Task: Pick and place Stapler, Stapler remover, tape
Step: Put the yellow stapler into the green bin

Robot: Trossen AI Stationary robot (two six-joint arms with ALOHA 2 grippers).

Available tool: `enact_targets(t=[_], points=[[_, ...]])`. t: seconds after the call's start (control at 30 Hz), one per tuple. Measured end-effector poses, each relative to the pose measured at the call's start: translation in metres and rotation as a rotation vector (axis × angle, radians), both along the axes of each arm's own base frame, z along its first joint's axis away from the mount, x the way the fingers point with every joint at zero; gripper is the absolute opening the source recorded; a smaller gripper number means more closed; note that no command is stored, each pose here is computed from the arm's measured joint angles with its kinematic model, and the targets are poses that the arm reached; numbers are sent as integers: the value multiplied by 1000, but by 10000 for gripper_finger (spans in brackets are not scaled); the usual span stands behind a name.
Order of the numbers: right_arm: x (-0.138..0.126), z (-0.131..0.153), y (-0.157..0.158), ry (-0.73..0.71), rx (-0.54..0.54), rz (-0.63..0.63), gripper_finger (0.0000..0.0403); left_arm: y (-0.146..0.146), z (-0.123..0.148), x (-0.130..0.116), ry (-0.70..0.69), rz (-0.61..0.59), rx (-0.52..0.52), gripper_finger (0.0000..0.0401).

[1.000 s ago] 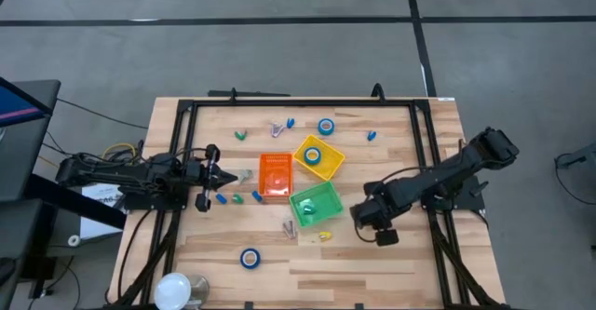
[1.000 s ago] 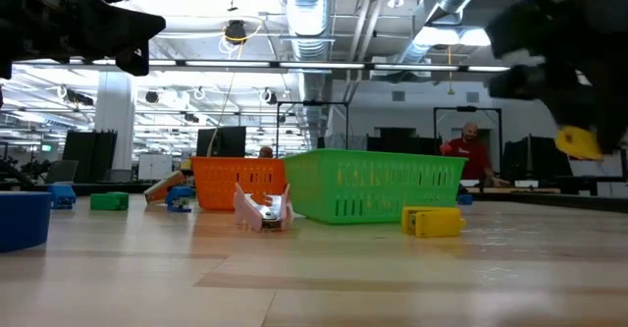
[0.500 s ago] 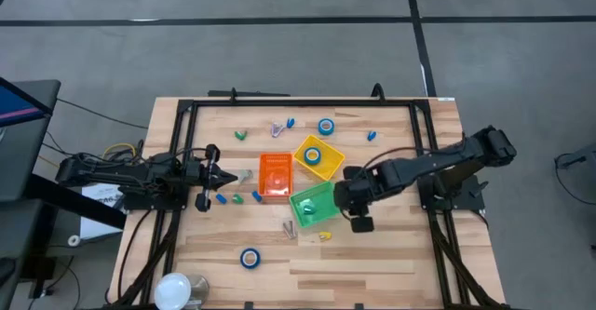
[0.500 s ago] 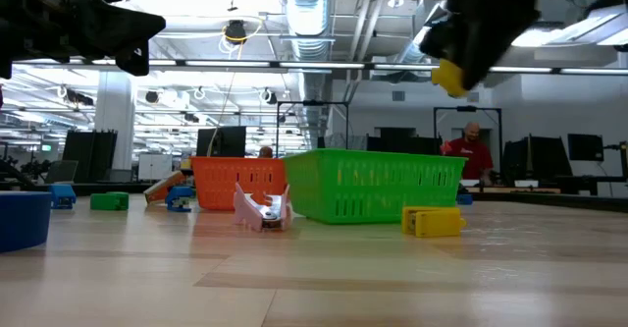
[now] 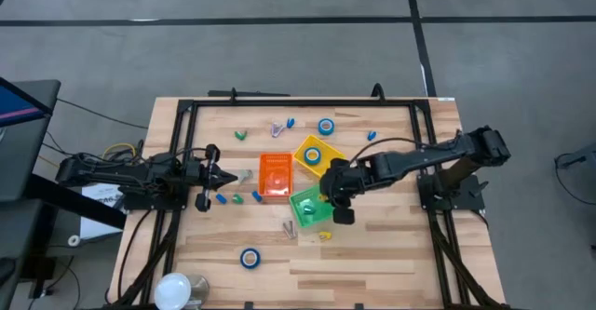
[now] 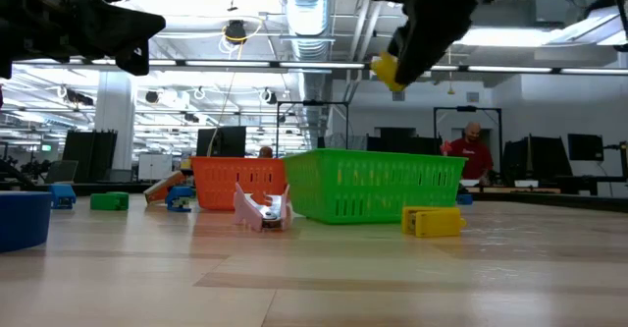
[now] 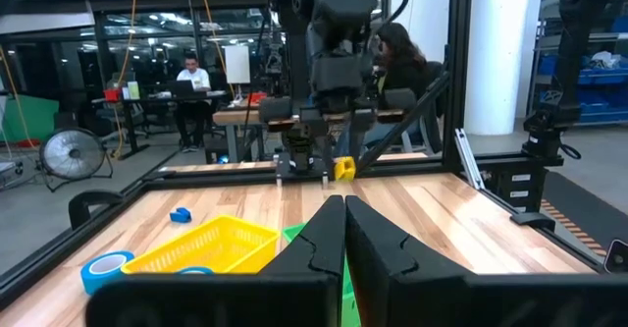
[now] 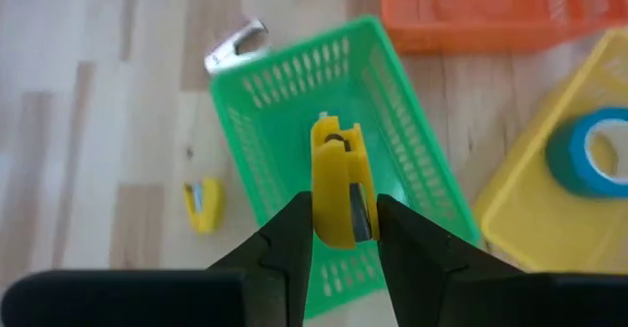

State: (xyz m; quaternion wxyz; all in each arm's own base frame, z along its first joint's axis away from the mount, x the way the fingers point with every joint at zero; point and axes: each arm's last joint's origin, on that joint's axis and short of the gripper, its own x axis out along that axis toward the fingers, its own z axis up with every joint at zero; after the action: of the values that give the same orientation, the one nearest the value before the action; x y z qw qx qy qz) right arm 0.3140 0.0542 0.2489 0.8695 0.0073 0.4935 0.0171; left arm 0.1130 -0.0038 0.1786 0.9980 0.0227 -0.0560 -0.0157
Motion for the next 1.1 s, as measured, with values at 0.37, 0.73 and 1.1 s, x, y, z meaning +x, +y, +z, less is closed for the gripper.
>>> enact_targets(t=[0.37,0.73,1.1], points=[[26,-44,-10,95,-15,-43,98,0,-4,3,35,0,1,4],[27,-45,-16,90,-13,-62,98,0,-5,5,53,0,1,4],[27,-45,-17,96,-12,-64,98,0,-5,5,52,0,2,4]])
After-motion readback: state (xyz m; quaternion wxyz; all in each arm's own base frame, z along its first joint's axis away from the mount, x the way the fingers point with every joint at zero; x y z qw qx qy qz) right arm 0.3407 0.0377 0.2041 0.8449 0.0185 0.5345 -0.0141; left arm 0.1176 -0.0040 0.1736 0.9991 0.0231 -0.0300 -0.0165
